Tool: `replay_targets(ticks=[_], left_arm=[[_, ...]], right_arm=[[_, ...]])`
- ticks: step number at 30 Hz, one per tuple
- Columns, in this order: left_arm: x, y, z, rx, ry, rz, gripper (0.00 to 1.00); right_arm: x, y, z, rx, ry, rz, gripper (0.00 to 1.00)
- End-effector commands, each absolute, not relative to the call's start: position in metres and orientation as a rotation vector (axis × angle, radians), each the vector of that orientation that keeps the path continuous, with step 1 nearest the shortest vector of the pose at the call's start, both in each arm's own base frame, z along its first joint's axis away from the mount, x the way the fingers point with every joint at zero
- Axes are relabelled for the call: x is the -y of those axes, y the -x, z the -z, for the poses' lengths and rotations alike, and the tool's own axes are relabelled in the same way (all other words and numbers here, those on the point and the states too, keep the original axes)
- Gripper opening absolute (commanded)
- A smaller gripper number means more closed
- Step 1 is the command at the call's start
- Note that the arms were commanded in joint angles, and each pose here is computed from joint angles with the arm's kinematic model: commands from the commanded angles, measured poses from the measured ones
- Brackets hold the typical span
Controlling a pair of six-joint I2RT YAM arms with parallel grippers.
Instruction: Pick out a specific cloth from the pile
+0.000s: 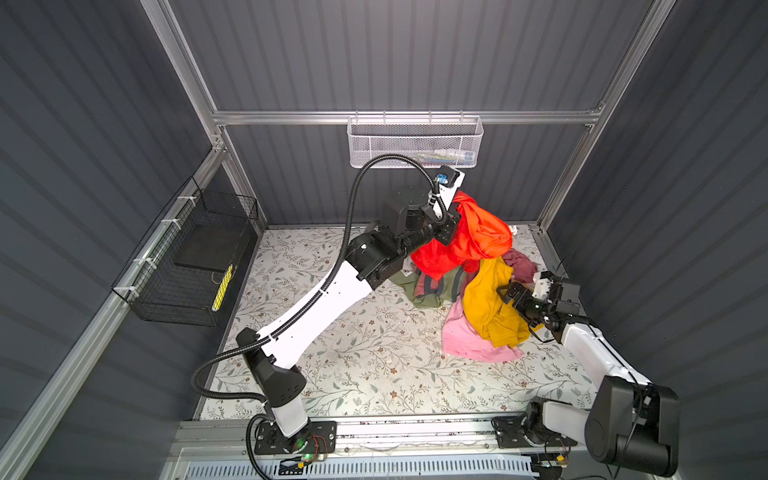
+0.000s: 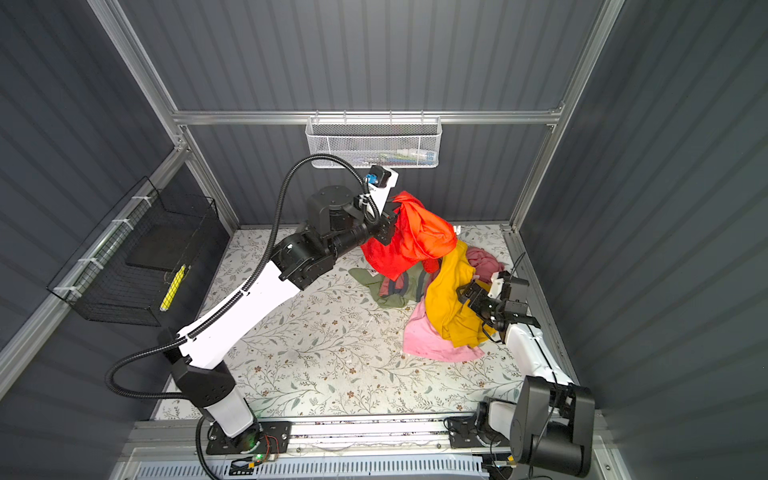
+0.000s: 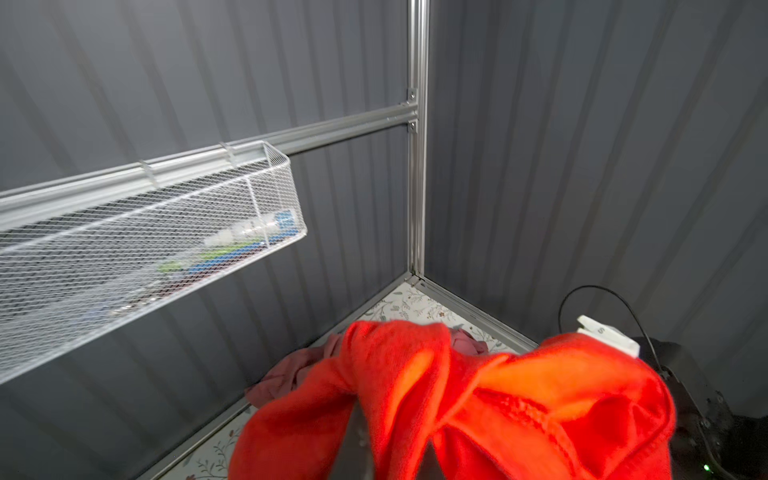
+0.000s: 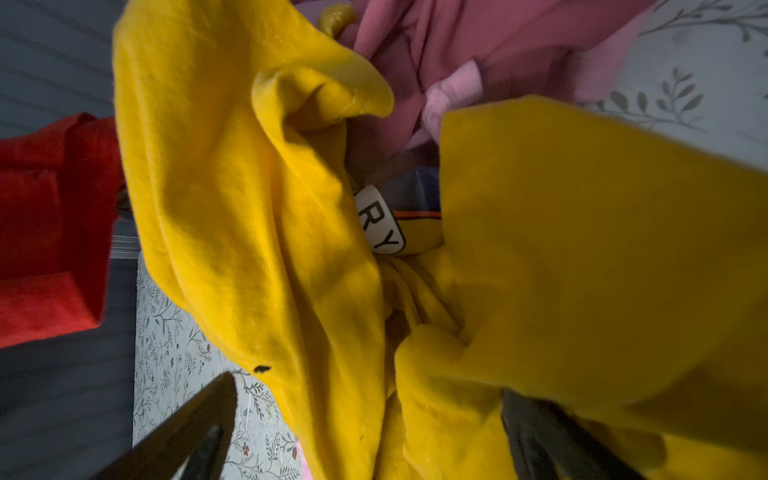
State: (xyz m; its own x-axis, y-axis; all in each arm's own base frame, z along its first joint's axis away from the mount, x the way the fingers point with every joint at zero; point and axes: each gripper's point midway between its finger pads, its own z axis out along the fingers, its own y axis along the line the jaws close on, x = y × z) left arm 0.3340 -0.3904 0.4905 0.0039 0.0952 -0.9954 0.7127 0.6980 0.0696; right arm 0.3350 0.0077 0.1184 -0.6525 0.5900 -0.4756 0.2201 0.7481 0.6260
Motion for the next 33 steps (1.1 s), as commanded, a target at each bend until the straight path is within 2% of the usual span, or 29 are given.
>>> replay_targets(ticks=[1,17,33], left_arm=[[0.36,-0.33,-0.526,-1.431,-0.595,0.472,0.0],[0.276,-0.332,-0.536,-1.46,-0.382,0.189,0.0],[0.15,-0.362,-0.453,-1.705,-0.083,-0.02,0.0]], right_arm=[[-0.008,-0.335,-0.125,-2.228,-0.586,-0.681,0.99],[-0.007,-0.335,-0.136,-2.183,-0.569,-0.668,0.99],[-0.009,-0.338,-0.153,-2.139,-0.551,-0.688,0.99]])
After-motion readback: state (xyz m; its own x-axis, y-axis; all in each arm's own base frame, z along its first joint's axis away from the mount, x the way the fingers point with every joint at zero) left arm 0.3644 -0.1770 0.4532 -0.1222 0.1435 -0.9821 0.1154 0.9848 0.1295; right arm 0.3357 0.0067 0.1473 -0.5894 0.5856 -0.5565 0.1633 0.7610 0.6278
